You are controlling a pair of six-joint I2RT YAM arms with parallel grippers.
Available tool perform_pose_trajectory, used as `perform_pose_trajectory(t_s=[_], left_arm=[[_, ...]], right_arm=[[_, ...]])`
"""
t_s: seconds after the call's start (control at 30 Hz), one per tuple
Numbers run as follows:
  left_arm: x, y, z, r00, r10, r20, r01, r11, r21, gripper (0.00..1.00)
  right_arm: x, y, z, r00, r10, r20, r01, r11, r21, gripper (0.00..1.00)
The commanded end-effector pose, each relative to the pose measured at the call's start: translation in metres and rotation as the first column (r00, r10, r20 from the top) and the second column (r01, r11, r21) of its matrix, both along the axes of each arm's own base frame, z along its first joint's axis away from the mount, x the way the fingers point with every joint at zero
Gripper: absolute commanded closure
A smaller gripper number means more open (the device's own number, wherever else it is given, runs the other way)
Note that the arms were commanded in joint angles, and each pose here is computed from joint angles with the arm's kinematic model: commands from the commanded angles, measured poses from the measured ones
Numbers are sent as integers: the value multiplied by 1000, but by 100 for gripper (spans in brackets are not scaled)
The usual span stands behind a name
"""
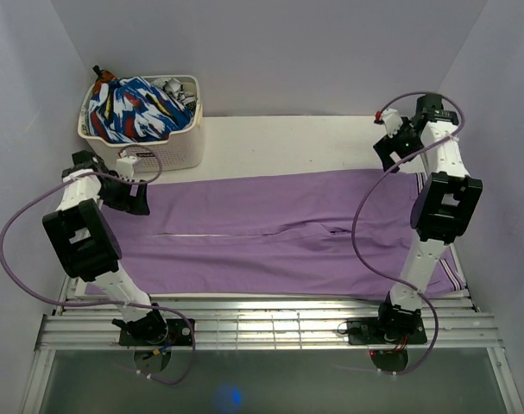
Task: Fold and stack the trousers
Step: Flatten the trousers out
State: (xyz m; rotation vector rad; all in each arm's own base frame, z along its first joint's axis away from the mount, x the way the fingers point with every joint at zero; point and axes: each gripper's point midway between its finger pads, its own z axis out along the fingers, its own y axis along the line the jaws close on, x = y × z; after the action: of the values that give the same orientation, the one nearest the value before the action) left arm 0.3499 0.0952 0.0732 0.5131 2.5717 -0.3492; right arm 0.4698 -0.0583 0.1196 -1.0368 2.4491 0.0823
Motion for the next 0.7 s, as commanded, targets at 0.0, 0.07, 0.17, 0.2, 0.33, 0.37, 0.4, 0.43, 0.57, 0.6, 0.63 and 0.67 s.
perform_pose_trajectory(t_s=[0.0,0.07,0.17,0.2,0.33,0.37,0.4,0.43,0.57,0.6,0.63,0.67], left_arm=[[18,-2,66,979,-38,198,48,998,-47,2],[25,-4,85,964,-21,263,53,992,-114,2],[28,-11,99,954,0,300,62,978,-198,2],[28,-12,102,951,0,308,69,975,-210,2],[32,-11,110,939,4,344,79,971,-227,2],[34,-6,114,929,21,369,73,968,-239,2],[36,-1,118,922,29,386,70,968,-241,2],[39,5,120,916,38,400,64,969,-238,2],[53,30,118,904,45,425,41,981,-192,9],[65,43,114,894,29,447,44,988,-151,10],[66,43,108,898,28,440,45,987,-155,11],[70,46,107,894,21,448,50,988,-146,11]], right_arm=[[19,-35,4,996,84,4,-82,986,-146,4],[31,-52,-12,995,102,3,-99,971,-218,7],[42,-70,-36,995,104,12,-98,965,-245,10],[44,-73,-43,993,114,14,-107,964,-242,11],[46,-84,-82,991,133,-14,-133,967,-215,12],[44,-83,-89,990,139,-23,-141,970,-200,12],[41,-82,-96,988,147,-39,-152,969,-193,14],[37,-83,-106,984,165,-60,-174,966,-191,16],[14,-76,-134,964,228,-137,-248,955,-162,31],[1,-67,-142,950,261,-172,-284,950,-126,40],[1,-67,-142,950,262,-172,-285,950,-126,44],[-3,-63,-143,944,275,-182,-298,947,-116,47]])
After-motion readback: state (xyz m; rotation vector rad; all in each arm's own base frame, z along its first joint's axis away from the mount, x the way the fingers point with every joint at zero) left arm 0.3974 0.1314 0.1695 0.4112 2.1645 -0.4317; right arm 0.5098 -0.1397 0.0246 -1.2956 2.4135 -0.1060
